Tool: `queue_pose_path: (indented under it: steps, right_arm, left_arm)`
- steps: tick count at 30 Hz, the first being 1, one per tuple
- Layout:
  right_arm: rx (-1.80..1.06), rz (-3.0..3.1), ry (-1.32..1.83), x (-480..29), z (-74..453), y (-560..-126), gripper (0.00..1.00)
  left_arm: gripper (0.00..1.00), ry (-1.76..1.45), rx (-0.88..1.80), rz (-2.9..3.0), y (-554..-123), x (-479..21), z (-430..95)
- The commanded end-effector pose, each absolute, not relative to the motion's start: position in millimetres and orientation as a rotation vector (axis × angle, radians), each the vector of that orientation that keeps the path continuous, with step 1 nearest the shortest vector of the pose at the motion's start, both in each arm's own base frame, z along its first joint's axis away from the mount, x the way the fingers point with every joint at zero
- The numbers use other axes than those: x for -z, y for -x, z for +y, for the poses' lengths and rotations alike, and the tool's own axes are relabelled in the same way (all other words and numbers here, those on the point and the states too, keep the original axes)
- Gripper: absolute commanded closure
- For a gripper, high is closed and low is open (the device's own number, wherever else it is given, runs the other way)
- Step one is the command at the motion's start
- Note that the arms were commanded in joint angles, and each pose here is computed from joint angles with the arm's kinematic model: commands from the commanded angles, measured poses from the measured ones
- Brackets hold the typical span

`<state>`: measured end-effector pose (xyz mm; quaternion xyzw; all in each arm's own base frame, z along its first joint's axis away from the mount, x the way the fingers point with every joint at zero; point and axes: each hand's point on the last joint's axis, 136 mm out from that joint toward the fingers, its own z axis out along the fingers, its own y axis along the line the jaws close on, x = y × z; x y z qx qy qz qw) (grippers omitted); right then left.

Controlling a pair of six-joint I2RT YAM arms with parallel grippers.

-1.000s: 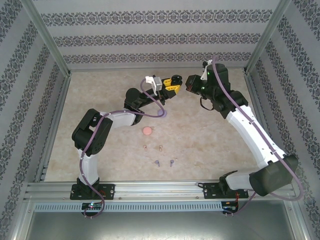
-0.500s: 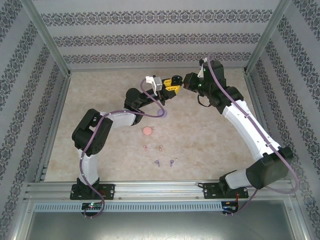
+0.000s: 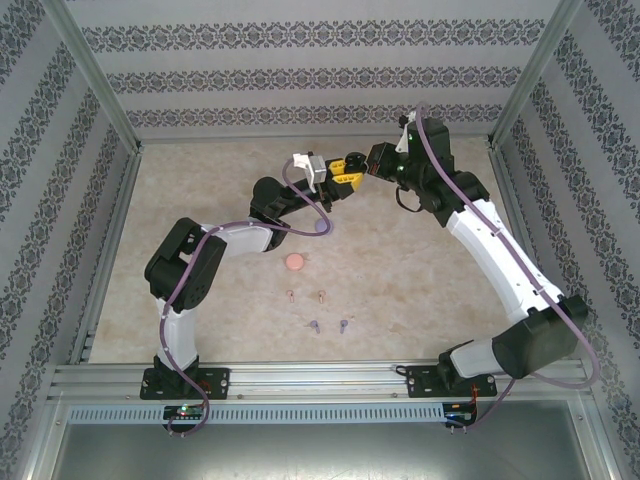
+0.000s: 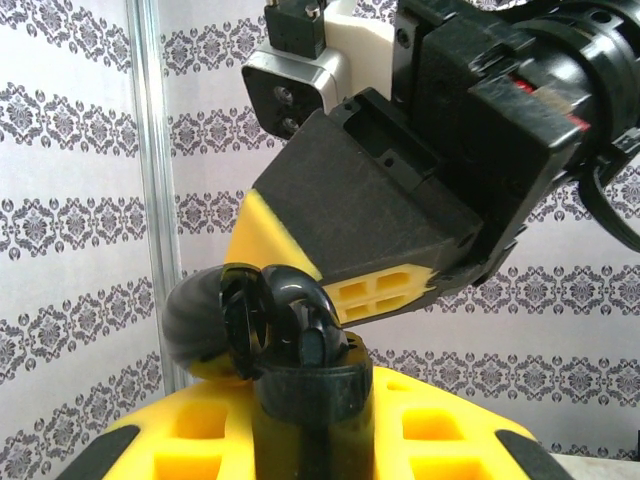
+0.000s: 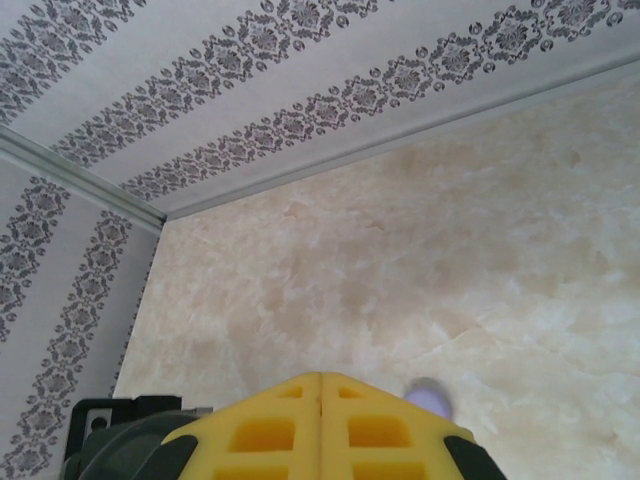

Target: Insert the wireless bluetooth earbuds into the charging case

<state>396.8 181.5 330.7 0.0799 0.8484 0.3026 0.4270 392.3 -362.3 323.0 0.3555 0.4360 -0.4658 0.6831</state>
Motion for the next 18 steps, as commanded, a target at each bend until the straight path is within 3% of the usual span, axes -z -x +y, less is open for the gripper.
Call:
queue_pose_path:
  steps: [1,6,9,12,18]
  right_arm:
    - [-0.789,2.113,-0.157,-337.6,187.9,-375.2,0.95]
    - [-0.764,2.096,-0.177,-338.6,179.9,-363.4,0.91]
    - [-0.723,2.078,-0.185,-344.3,172.4,-364.8,0.59]
    - [-0.696,2.073,-0.186,-348.1,170.2,-371.4,0.44]
    - [-0.663,2.083,-0.181,-347.9,173.5,-386.6,0.43]
  left_arm:
    - [1.0,-0.802,1.05,0.903,-385.0,-336.9,-365.7]
    - [1.0,-0.805,1.046,0.899,-385.2,-337.1,-366.0]
    - [1.0,-0.807,1.046,0.899,-385.0,-336.9,-366.1]
    - [1.0,-0.809,1.049,0.899,-384.4,-337.0,-366.3]
    - [1.0,-0.808,1.047,0.896,-383.9,-338.4,-365.7]
